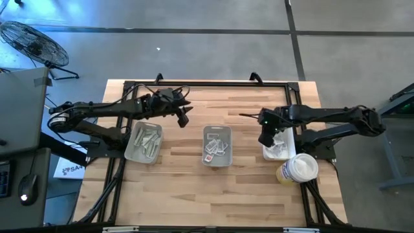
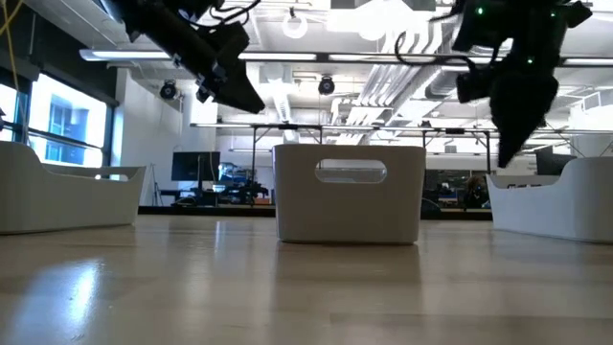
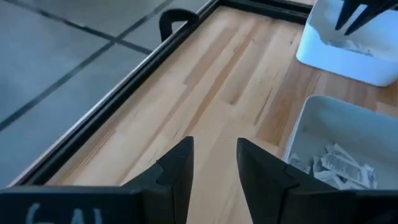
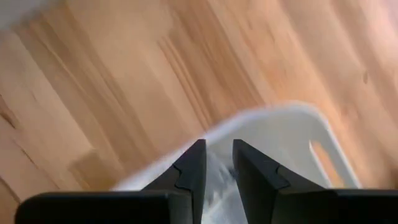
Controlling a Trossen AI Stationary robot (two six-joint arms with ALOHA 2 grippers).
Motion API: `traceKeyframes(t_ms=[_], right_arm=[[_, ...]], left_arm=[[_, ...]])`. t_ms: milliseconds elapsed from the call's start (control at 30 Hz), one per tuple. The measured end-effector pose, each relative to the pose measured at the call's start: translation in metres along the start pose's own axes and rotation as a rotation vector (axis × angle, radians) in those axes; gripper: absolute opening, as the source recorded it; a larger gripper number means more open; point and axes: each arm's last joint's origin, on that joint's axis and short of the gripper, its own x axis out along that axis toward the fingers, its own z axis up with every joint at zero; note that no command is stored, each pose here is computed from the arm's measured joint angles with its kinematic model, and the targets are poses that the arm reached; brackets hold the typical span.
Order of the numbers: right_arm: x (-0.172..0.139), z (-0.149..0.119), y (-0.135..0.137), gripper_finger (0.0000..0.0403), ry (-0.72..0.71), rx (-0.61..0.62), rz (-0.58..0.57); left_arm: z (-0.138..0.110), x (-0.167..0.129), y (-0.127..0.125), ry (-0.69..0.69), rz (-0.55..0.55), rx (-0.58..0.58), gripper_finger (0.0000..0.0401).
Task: Pick & Place First Aid Supplies
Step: Return to Home Position
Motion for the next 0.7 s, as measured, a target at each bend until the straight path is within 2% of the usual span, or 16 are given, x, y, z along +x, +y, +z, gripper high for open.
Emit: traceKeyframes(t_ms=[167, 333, 500, 700], right_arm=[[-0.002, 0.014, 0.01, 0.0074, -0.175, -0.078, 0.027], [0.006, 0.034, 0.021, 0.0074, -0.305, -0.2, 0.059], [0.018, 0.05, 0.027, 0.0074, -0.38, -0.28, -0.002], [0.026, 0.053, 0.029, 0.0074, -0.376, -0.321, -0.016]], left_arm=[[0.0, 0.006, 0.015, 0.018, -0.039, -0.047, 0.012], [0.0, 0.012, 0.011, 0.002, -0.09, -0.034, 0.012], [-0.004, 0.021, 0.01, 0.026, -0.08, -0.026, 0.012], [-0.006, 0.024, 0.02, 0.043, -0.092, -0.038, 0.012]])
